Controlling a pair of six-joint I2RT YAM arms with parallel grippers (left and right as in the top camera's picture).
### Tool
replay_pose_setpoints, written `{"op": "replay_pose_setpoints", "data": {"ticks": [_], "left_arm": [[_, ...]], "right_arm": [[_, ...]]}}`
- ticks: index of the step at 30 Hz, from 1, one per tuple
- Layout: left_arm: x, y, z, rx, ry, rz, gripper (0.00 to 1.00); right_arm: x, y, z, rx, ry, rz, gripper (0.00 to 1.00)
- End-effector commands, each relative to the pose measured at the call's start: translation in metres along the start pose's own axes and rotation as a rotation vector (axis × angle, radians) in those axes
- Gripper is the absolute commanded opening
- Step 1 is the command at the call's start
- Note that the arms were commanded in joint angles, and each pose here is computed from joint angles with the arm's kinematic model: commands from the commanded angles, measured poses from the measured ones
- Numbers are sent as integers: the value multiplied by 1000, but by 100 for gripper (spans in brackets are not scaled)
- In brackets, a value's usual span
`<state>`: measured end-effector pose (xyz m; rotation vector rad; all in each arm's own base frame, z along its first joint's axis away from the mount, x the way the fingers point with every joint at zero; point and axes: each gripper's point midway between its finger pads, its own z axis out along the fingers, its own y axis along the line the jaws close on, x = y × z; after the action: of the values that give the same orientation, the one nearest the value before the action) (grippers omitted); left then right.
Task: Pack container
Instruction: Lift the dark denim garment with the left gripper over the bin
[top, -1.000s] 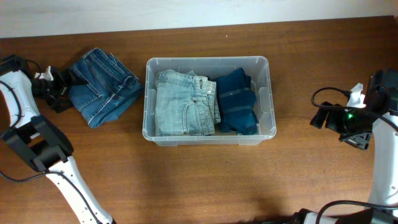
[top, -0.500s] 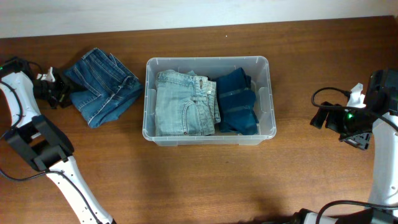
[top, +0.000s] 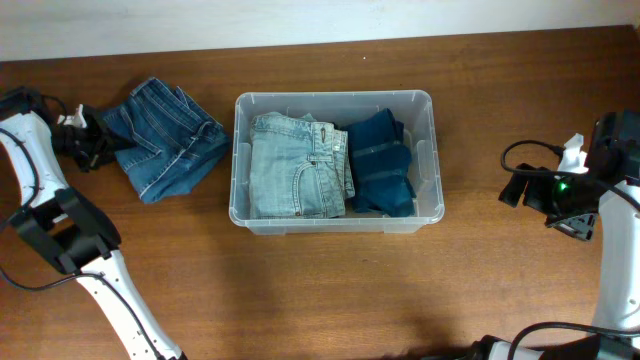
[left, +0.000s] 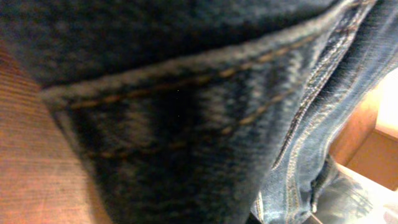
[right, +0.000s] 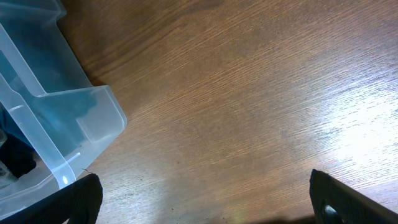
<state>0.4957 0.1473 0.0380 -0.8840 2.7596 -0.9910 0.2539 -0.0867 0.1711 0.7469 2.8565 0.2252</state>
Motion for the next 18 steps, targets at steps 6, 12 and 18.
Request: {"op": "replay_pose_setpoints", "data": {"ticks": [6,12,18], "left_arm": [[-2,-84,-83,129,-204,194,1],[18,-130,-124,214,-259,279,1],[52,-185,-166,330,-299,390,1]], "right_arm": [[0,-2,0,4,-1,12,98],[0,-2,0,4,-1,12,98],[0,-2,0,4,-1,12,98]]}}
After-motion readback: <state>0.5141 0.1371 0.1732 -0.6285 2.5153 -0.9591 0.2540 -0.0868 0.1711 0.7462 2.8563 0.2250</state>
